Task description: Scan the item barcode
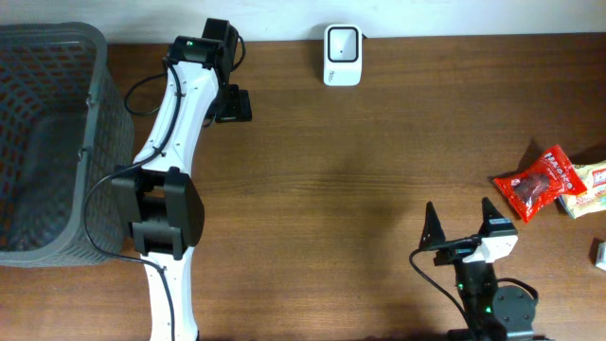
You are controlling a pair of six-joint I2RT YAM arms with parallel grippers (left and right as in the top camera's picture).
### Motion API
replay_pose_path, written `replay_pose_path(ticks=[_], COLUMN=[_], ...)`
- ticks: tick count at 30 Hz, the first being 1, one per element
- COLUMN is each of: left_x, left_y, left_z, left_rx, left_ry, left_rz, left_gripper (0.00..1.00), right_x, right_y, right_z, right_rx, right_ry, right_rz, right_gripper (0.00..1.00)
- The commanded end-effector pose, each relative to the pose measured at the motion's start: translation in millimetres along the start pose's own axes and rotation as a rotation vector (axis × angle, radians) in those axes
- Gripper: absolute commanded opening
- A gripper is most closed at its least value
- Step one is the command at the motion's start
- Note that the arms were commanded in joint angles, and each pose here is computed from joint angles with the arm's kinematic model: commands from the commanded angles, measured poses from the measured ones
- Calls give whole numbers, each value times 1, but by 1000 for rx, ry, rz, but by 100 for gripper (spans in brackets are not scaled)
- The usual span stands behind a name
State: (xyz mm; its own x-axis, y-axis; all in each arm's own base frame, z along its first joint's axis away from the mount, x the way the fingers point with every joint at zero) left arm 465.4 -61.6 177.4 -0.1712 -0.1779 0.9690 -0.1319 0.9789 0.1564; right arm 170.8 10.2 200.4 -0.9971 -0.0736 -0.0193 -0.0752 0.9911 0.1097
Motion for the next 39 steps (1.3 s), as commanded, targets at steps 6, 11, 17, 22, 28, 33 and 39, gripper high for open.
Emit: replay_pose_path(ticks=[6, 11, 17, 22, 28, 33, 39], left_x=[9, 9, 9, 9, 9, 9, 9], left_y=[5, 5, 5, 5, 5, 5, 5], left_z=[-1, -1, -1, -1, -1, -1, -1], left_rx=[18, 18, 18, 18, 18, 18, 18], left_ry=[-19, -19, -19, -19, -19, -19, -19], left_rz=[5, 5, 5, 5, 5, 5, 5], left_gripper=[99, 99, 99, 99, 99, 99, 99], right_x=[-5, -4, -4, -4, -4, -4, -4], right_y=[-9, -13, -12, -11, -11, -11, -11], right_z=[27, 38, 38, 39, 39, 39, 39], right_rx=[-83, -60, 0, 75, 75, 75, 75], right_ry=[27, 84, 89, 95, 96, 96, 95], right_rz=[53, 94, 82, 70, 61, 64, 63], right_gripper=[98, 98, 98, 98, 98, 98, 98])
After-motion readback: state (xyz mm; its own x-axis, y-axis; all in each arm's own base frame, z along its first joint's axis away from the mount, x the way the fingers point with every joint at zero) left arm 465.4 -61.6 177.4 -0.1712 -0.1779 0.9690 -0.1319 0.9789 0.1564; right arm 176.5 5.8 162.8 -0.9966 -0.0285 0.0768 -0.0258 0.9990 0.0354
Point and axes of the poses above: each gripper's point midway between its finger pads, its own x axis back along the fingers, its own y axis along the line the jaws close on, z = x × y, the point moved 7 cm from there along x, back along the fingers, and after that the axes turned 2 degrees about -x, right-handed, at the moved point
